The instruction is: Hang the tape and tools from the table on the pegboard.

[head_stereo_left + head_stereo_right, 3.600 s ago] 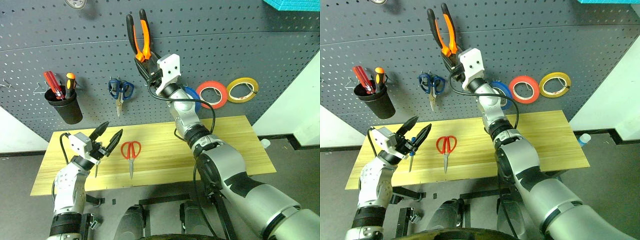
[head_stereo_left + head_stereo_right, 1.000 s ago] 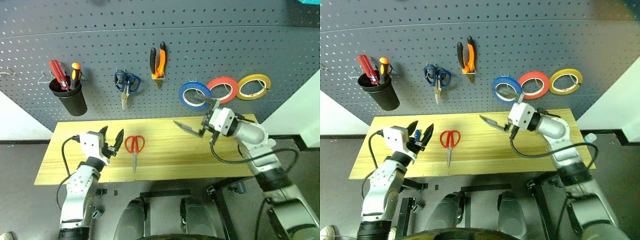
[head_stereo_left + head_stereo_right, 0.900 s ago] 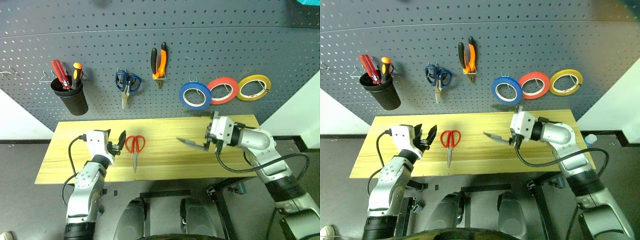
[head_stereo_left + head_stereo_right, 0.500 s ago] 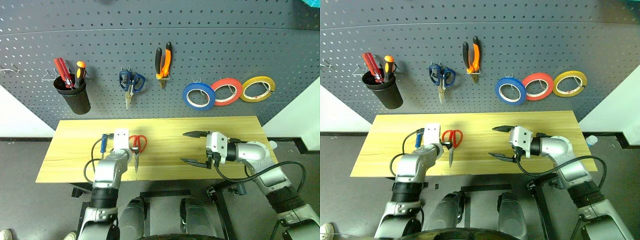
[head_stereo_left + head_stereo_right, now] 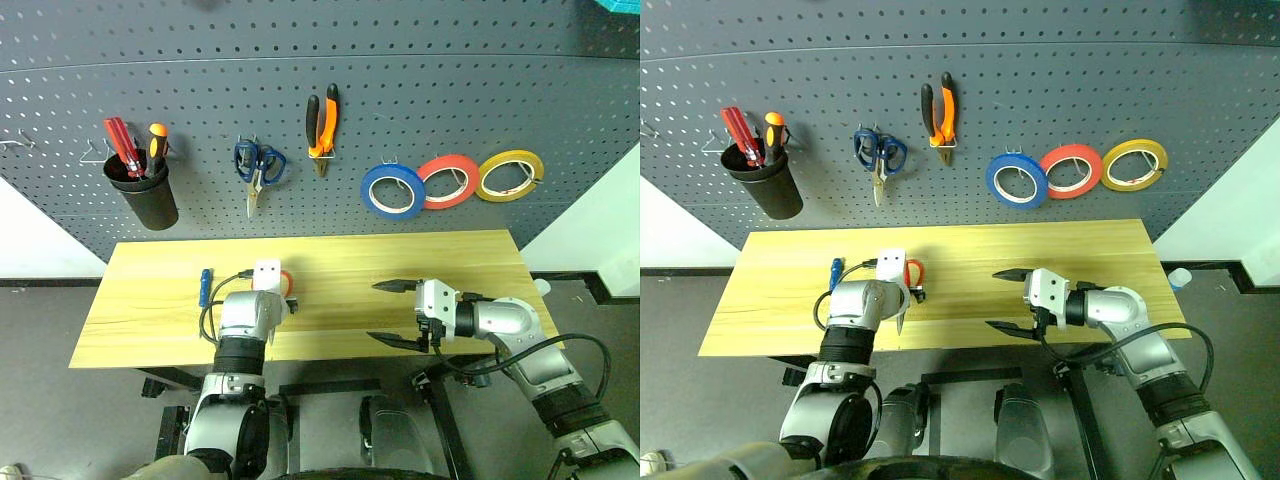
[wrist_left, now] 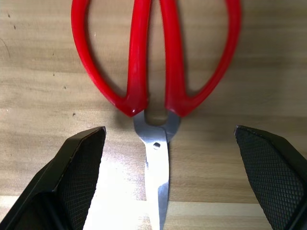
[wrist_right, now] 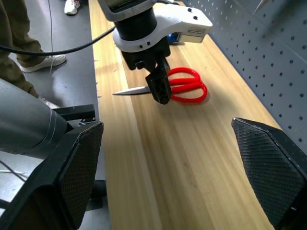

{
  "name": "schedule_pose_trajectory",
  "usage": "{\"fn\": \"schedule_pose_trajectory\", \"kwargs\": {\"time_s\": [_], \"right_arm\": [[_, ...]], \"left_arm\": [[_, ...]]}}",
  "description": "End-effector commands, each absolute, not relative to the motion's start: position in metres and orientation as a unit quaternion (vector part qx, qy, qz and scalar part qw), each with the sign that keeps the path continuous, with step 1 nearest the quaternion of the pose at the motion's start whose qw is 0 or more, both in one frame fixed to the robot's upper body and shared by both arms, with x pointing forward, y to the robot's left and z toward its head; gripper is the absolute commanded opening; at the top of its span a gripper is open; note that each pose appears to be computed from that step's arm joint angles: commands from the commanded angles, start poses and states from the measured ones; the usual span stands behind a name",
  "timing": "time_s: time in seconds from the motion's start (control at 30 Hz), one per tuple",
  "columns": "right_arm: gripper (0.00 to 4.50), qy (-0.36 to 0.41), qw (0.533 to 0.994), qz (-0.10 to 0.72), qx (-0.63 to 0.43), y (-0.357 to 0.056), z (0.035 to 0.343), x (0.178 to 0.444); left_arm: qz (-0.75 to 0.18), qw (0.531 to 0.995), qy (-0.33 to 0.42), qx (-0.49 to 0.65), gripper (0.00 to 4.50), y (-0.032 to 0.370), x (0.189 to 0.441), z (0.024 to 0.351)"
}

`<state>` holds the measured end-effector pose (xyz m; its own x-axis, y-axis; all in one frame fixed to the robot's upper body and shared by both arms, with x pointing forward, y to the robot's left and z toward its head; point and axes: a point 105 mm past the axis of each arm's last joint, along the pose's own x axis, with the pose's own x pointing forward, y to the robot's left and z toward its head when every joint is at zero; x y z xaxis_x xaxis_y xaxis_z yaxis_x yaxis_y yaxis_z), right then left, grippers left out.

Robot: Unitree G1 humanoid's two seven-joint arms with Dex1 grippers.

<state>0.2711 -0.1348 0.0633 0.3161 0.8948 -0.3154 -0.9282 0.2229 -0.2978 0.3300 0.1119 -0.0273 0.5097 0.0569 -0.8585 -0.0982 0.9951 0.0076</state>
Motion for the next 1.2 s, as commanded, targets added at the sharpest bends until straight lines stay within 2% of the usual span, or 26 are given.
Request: {"fn": "schedule_pose_trajectory", "kwargs": {"time_s": [0.03,0.3,0.33,0.43,0.7,0.77,1.07,1.2], "right_arm": [[4.5,0.024,0.786,0.574,-0.228,-0.141,0.069,0.274],[4.5,0.024,0.788,0.569,-0.233,-0.143,0.067,0.274],[4.5,0.023,0.789,0.568,-0.234,-0.143,0.067,0.274],[4.5,0.022,0.789,0.567,-0.235,-0.143,0.067,0.275],[4.5,0.017,0.79,0.566,-0.237,-0.142,0.068,0.276],[4.5,0.016,0.79,0.566,-0.238,-0.141,0.068,0.277],[4.5,0.006,0.791,0.564,-0.236,-0.138,0.072,0.28],[4.5,-0.005,0.799,0.563,-0.213,-0.136,0.079,0.281]], "left_arm": [[0.054,0.861,0.504,-0.046,4.49,0.112,0.332,-0.028],[0.069,0.848,0.519,-0.087,4.49,0.114,0.333,-0.034],[0.069,0.847,0.519,-0.094,4.32,0.114,0.333,-0.035],[0.07,0.846,0.516,-0.112,3.6,0.114,0.335,-0.034],[0.076,0.849,0.512,-0.106,0.86,0.117,0.337,-0.033],[0.076,0.85,0.51,-0.105,0.3,0.118,0.338,-0.032],[0.073,0.855,0.505,-0.096,0.26,0.12,0.34,-0.029],[0.069,0.871,0.481,-0.076,0.26,0.124,0.345,-0.02]]}}
